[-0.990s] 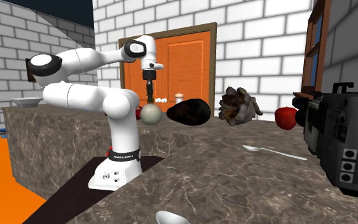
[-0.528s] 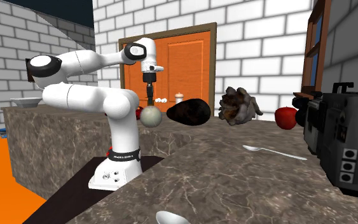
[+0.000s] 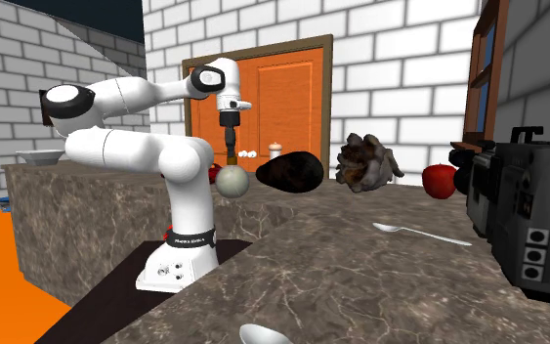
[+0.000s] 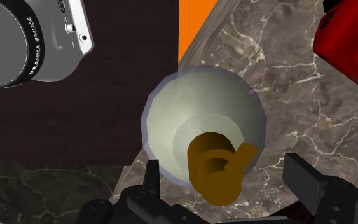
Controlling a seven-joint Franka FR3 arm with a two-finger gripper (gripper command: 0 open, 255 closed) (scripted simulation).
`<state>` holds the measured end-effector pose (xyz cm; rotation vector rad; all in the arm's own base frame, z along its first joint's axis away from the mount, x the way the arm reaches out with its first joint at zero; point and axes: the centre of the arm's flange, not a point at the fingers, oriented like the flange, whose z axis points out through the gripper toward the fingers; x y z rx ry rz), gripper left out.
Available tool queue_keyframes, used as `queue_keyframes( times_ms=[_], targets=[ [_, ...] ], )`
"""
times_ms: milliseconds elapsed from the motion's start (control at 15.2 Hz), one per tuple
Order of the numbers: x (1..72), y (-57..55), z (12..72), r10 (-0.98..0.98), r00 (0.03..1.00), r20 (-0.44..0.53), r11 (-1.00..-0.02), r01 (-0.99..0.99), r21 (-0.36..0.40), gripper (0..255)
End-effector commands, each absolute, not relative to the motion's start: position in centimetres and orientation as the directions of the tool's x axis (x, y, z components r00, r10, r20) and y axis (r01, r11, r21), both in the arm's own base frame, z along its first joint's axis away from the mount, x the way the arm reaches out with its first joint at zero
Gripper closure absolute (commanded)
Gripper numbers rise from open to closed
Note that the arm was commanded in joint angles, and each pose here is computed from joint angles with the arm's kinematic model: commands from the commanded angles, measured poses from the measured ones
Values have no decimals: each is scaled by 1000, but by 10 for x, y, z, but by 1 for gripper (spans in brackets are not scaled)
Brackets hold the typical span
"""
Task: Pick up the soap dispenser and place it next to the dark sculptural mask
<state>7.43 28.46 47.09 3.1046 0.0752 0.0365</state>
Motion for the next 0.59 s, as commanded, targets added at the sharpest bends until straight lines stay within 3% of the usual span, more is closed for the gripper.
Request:
queue_keyframes(
  times_ms=[0,198,528],
  targets=[
    [74,285,484,49,999,23,-998,48,36,0],
    [73,286,521,49,999,23,-998,48,36,0],
    [73,286,521,49,999,23,-998,48,36,0]
  ],
)
